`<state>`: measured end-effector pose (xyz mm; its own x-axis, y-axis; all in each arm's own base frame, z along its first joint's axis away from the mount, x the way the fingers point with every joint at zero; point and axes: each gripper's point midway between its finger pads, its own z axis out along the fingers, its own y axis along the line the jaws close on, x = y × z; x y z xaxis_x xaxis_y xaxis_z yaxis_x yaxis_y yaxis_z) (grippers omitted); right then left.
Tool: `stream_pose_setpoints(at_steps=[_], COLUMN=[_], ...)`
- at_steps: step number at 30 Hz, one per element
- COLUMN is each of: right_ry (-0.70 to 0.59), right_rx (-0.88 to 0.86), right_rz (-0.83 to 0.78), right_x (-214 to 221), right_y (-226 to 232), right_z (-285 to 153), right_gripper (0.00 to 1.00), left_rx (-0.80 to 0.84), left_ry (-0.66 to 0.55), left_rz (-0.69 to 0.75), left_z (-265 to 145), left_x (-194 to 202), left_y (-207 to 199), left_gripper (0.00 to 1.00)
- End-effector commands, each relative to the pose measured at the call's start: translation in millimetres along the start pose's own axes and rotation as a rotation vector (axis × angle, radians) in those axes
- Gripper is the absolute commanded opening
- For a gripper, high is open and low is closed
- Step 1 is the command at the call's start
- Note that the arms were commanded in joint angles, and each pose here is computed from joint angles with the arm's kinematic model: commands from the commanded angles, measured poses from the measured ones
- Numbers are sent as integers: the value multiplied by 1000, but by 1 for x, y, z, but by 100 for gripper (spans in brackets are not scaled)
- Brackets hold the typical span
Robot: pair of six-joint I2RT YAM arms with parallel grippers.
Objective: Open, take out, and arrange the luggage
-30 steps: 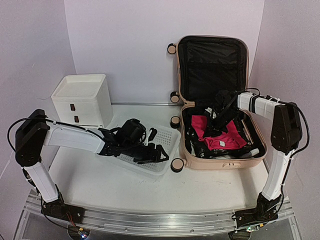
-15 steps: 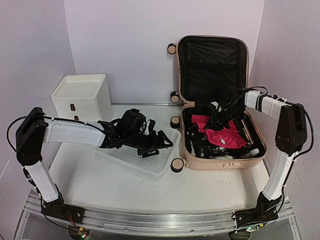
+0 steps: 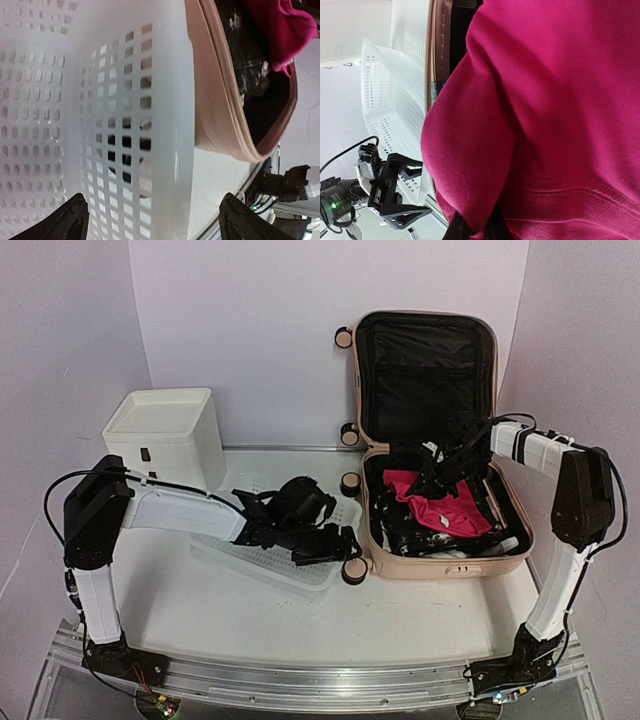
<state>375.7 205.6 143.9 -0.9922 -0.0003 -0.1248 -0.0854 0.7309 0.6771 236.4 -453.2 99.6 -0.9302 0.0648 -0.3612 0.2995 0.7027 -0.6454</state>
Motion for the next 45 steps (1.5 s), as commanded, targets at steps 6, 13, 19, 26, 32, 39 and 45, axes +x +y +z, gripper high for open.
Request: stream_pose_setpoints(at_steps=[6, 13, 19, 26, 32, 39, 45], right_ry=[-62, -66, -70, -76, -97, -136, -156], right_rx=[-75, -76, -78, -89, -101, -129, -131], right_rz=[-55, -51, -54, -35, -22, 16, 29], right_x=[-6, -4, -2, -2, -3, -9, -11], right_y=[23, 23, 25, 27, 30, 33, 32], right_z=[-15, -16, -19, -20, -23, -22, -23], right_gripper=[0, 0, 0, 0, 0, 0, 0], left_rx=[-270, -216, -177, -42, 11, 129, 176], left_ry=[-163, -173, -186, -222, -329, -353, -356], left_rz=[149, 91, 30, -92, -151, -223, 27], left_z=[-5, 7, 17, 33, 27, 34, -17], left_x=[-65, -91, -109, -140, -175, -188, -179], left_y=[18, 9, 8, 4, -2, -21, -55], left_gripper=[72, 59, 66, 47, 37, 48, 70])
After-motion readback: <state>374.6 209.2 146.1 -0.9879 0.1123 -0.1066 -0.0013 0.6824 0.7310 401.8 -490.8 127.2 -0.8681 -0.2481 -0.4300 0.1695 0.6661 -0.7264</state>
